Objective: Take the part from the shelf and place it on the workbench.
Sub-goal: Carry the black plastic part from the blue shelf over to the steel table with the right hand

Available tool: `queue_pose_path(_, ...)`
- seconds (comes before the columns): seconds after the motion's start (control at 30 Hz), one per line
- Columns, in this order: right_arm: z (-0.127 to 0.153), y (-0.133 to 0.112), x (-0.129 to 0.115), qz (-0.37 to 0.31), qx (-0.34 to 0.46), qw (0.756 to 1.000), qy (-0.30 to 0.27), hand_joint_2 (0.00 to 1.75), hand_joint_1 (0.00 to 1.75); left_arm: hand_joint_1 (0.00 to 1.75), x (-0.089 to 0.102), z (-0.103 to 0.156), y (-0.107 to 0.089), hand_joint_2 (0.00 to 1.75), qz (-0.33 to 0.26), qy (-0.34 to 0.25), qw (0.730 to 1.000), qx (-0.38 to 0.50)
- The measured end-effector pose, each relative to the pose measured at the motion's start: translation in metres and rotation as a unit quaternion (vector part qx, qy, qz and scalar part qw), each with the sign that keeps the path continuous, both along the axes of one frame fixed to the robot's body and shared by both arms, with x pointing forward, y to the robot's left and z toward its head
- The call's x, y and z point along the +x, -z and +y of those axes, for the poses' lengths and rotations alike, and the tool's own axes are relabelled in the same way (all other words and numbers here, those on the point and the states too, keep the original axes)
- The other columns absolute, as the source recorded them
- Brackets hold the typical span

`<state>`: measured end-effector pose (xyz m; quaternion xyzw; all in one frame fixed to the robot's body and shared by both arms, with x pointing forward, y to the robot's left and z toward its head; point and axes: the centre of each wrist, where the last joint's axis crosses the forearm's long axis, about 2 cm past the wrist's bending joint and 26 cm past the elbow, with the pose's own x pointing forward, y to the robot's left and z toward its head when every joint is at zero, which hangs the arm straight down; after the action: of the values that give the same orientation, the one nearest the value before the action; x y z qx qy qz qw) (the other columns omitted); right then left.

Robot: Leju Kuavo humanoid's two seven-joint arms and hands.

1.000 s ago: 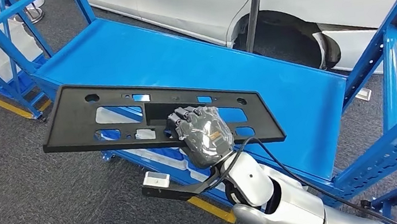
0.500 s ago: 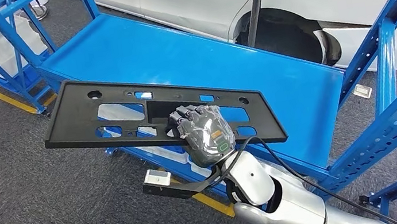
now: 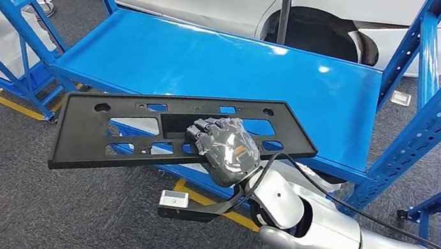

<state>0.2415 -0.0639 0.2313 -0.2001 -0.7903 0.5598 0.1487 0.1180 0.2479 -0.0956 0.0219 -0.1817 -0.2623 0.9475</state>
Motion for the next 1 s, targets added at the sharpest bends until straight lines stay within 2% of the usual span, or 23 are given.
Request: queue_pose_path(1.0, -0.0021, 0.0035, 0.0011, 0.002, -0.004, 1.000, 0.008, 1.75, 1.75, 0.00, -0.0050, -0.0010, 0.0012, 1.75, 0.007, 0.001, 1.000, 0.000)
